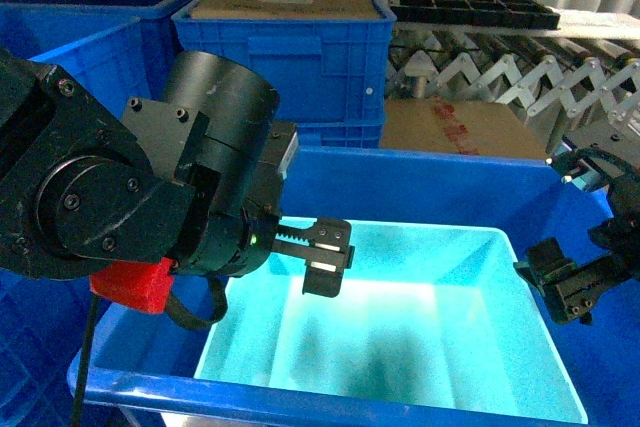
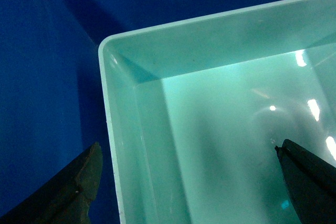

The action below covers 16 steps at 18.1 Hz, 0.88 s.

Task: Stack blue boxes stably on right

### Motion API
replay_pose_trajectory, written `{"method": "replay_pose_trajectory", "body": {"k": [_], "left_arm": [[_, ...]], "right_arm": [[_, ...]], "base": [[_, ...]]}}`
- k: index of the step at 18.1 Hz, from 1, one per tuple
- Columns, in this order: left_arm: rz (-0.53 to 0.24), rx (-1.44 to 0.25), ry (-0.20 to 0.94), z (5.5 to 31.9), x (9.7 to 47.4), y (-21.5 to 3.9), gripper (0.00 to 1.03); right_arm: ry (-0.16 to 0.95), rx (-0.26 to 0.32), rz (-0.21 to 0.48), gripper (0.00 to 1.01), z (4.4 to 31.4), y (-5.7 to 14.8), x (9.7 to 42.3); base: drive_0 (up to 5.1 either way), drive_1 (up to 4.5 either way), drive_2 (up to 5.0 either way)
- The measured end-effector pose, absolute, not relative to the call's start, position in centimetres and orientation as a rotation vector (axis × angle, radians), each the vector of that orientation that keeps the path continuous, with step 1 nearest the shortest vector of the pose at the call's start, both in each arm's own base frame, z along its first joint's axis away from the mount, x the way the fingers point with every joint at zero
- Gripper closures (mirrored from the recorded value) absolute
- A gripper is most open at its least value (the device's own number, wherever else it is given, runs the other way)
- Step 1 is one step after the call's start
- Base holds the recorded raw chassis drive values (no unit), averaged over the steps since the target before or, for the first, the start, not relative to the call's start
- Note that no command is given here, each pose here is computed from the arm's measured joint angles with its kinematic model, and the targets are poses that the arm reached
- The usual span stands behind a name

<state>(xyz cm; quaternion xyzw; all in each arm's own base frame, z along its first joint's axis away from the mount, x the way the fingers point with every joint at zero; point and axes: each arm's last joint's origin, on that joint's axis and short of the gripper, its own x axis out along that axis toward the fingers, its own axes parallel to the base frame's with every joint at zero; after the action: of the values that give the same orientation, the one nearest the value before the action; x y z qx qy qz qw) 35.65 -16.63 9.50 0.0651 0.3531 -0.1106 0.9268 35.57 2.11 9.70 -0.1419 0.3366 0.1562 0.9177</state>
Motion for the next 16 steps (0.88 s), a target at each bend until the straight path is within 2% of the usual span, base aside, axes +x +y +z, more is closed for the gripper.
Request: {"method": "replay_pose_trajectory", "body": {"k": [4, 6, 9, 11, 12, 13, 15, 16], "left_arm": [[-0.214, 0.130, 0.686, 10.2, 36.0, -16.7, 0.05], [-0.228, 0.098, 0.613, 12.7, 36.6, -16.7, 0.05], [-0.233, 0.036, 0.465, 18.4, 36.8, -15.6, 0.05], [-0.226, 0.021, 0.378, 21.7, 35.0, -13.1, 0.05], [-0.202, 0.015, 0.340, 23.1, 33.6, -11.3, 0.05], [-0.187, 0.005, 0.323, 24.0, 32.5, -9.9, 0.05], [-0.129, -0.016, 0.272, 26.6, 29.0, -6.6, 0.05], [-0.110, -0.023, 0.248, 27.6, 27.7, -5.7, 0.05]], "right_arm": [[0.661, -0.285, 0.332, 0.03, 10.1, 2.2, 36.0], [0.594, -0.257, 0.343, 0.03, 11.8, 2.4, 37.3], [0.456, -0.186, 0.338, 0.03, 16.7, 1.8, 38.9], [0.345, -0.109, 0.324, 0.03, 20.4, -0.8, 38.6], [0.304, -0.078, 0.287, 0.03, 22.0, -2.6, 38.1], [0.283, -0.067, 0.271, 0.03, 22.9, -3.6, 37.7], [0.190, -0.028, 0.219, 0.03, 26.7, -5.9, 35.1], [0.155, -0.021, 0.214, 0.03, 28.0, -6.0, 33.9]], "base": [[0.0, 0.00, 0.0], [0.0, 0.00, 0.0], [0.0, 0.00, 0.0], [0.0, 0.00, 0.0], [0.0, 0.00, 0.0], [0.0, 0.00, 0.0], [0.0, 0.00, 0.0], [0.0, 0.00, 0.0]]}}
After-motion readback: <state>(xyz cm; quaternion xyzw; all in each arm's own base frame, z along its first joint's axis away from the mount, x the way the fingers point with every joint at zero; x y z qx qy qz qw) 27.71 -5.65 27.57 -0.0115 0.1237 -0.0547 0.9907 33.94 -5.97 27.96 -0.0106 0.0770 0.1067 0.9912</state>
